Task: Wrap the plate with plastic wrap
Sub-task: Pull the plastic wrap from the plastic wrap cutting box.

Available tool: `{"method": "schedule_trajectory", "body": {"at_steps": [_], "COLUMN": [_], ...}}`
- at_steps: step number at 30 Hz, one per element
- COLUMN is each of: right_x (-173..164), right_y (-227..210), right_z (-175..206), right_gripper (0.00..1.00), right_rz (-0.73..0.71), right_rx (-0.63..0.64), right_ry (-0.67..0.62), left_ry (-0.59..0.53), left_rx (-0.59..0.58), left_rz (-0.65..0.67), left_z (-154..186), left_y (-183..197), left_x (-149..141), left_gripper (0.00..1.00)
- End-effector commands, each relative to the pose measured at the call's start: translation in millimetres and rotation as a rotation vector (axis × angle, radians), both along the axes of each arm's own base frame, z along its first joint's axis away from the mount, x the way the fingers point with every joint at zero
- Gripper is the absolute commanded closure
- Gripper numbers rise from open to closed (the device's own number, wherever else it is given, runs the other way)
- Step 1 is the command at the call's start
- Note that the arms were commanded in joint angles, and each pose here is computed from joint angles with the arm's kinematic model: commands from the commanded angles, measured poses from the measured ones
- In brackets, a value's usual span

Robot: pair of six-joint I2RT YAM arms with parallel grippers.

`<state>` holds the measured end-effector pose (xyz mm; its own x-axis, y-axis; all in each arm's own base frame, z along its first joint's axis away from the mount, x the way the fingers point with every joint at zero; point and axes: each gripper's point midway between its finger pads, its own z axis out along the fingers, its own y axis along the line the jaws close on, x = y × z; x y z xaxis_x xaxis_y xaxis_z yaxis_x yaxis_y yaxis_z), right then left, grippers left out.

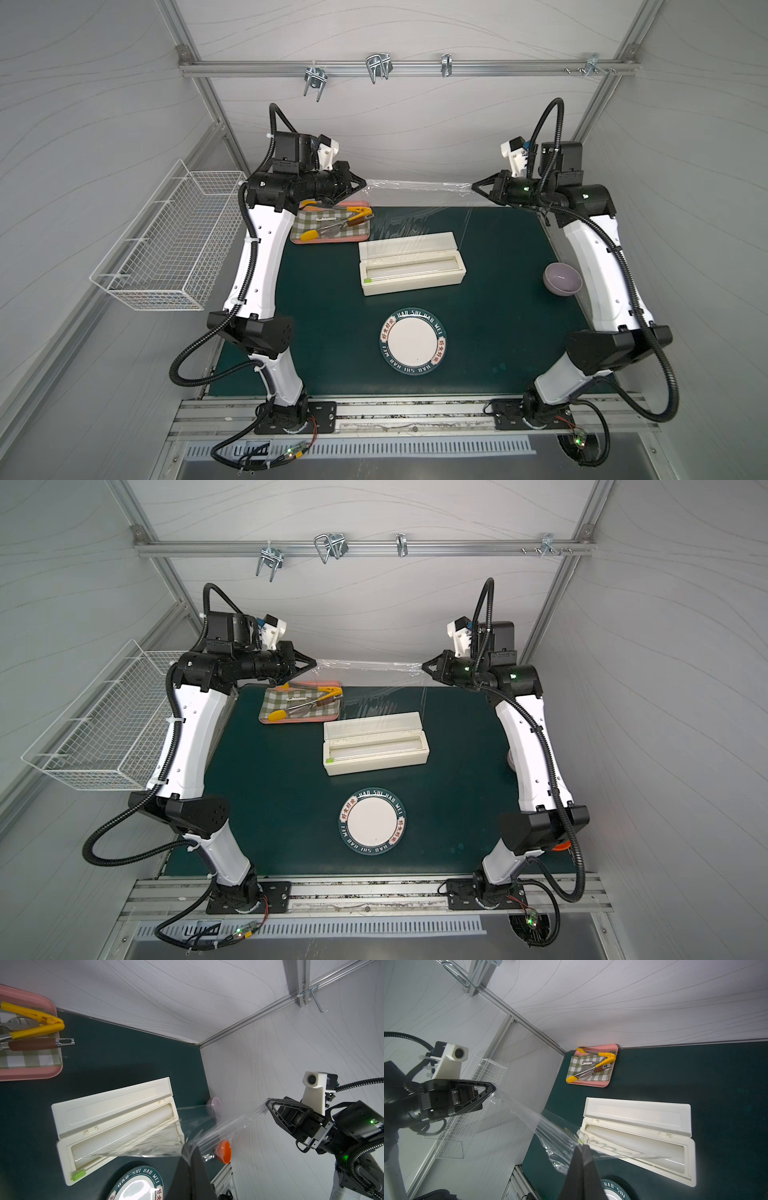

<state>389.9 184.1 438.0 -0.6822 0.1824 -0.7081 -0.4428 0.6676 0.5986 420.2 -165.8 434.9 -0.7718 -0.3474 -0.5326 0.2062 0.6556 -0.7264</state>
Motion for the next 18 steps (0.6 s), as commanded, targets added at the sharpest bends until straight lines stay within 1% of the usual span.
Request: {"method": "schedule_trajectory", "body": {"at_steps": [1, 5, 8, 10, 11, 14, 18], "right_x": [-4, -23, -48, -73, -82, -119, -165], "right_y": [-23, -24, -27, -31, -33, -42, -49], "right_z": [11, 0, -18, -34, -42, -76, -138], "right_gripper": [1.0, 1.0, 1.0, 1.0, 1.0, 1.0, 1.0], "right_rz": [-0.083, -0.065, -0.055, -0.05, -0.046, -0.062, -0.068], "right_rx": [-0.022, -0.026, -0.045, -0.065, -0.074, -0.129, -0.203], "right_ry": [-0.028, 0.01, 0.07, 0.125, 0.149, 0.244, 0.416], "left_ry": [-0.125, -0.076, -0.051, -0.02, 0.007, 0.105, 0.274], "left_rx": [0.005, -0.005, -0.004, -0.004, -0.004, 0.013, 0.07], "left_rz": [0.098, 0.073, 0.071, 0.074, 0.077, 0.074, 0.048], "left_z": [40, 30, 19, 4, -7, -53, -128], "left_y": [27, 25, 26, 28, 29, 30, 30], "left_x": [-3, -23, -51, -74, -83, -117, -161], "left_gripper": [1.0, 1.0, 1.0, 1.0, 1.0, 1.0, 1.0]}}
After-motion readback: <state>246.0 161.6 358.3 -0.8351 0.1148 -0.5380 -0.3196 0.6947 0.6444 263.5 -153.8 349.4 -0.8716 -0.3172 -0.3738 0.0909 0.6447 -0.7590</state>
